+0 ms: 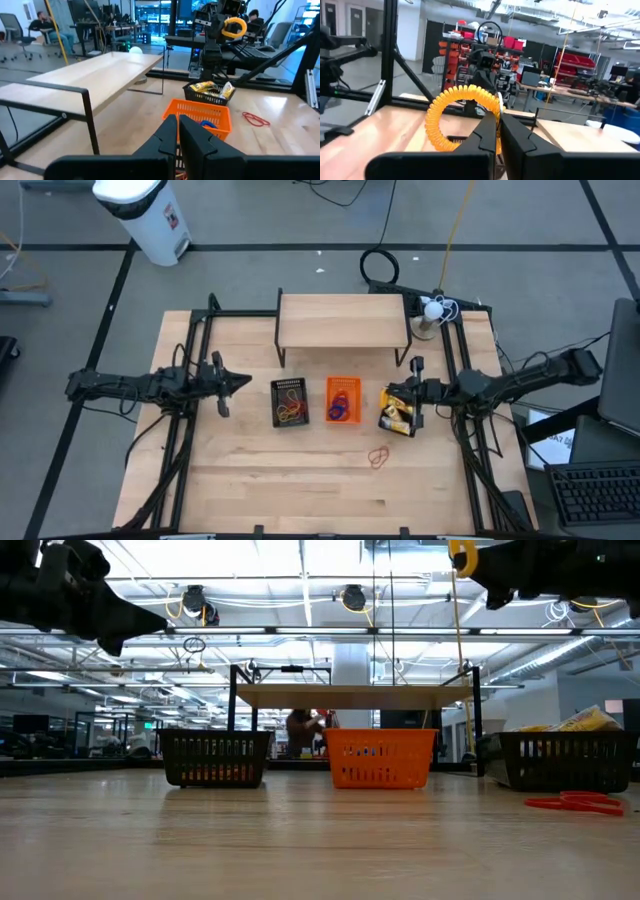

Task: Pick & Place Office Desk Supplies
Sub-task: Put the yellow spring rubber band into the orange bin

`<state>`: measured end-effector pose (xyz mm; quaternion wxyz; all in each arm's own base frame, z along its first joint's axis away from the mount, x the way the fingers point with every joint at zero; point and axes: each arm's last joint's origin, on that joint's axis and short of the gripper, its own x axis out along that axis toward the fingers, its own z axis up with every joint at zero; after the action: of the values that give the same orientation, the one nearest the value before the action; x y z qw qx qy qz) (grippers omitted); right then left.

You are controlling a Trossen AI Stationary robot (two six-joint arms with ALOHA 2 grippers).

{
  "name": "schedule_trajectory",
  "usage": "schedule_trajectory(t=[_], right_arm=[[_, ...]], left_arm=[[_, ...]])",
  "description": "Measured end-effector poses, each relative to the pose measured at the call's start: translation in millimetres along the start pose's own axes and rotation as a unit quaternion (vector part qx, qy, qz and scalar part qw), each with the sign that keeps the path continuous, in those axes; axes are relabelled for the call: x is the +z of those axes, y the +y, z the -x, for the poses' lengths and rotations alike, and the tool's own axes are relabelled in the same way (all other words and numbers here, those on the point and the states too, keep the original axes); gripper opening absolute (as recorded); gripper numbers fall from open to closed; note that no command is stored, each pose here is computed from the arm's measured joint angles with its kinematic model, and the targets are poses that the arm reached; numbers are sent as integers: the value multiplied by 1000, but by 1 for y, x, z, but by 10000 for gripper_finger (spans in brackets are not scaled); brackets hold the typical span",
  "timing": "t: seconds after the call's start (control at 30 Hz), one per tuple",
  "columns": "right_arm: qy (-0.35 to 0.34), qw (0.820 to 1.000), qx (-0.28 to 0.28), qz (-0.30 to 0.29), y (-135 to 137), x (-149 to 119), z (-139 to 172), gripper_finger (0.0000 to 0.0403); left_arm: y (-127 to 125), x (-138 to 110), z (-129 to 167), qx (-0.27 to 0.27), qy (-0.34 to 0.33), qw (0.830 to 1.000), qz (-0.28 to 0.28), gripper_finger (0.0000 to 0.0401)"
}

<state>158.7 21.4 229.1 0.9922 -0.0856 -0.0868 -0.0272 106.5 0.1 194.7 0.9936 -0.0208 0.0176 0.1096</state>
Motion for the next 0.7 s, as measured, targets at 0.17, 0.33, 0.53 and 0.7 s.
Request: schedule_trajectory(t=[0.17, 0.33, 0.53, 0.7], right_arm=[[-23, 1000, -8, -17, -3, -9, 15, 0], [-29, 999, -8, -28, -3, -20, 27, 0], [-20, 999, -7, -40, -2, -28, 31, 1], [-15, 999, -5, -33, -1, -29, 31, 1]], left_arm=[[0, 1, 0, 0, -4, 1000, 4, 21], [-1, -1, 0, -16, 4, 1000, -2, 21], [-3, -3, 0, -46, 16, 999, -14, 21], [-2, -7, 0, -38, 39, 999, -3, 21]])
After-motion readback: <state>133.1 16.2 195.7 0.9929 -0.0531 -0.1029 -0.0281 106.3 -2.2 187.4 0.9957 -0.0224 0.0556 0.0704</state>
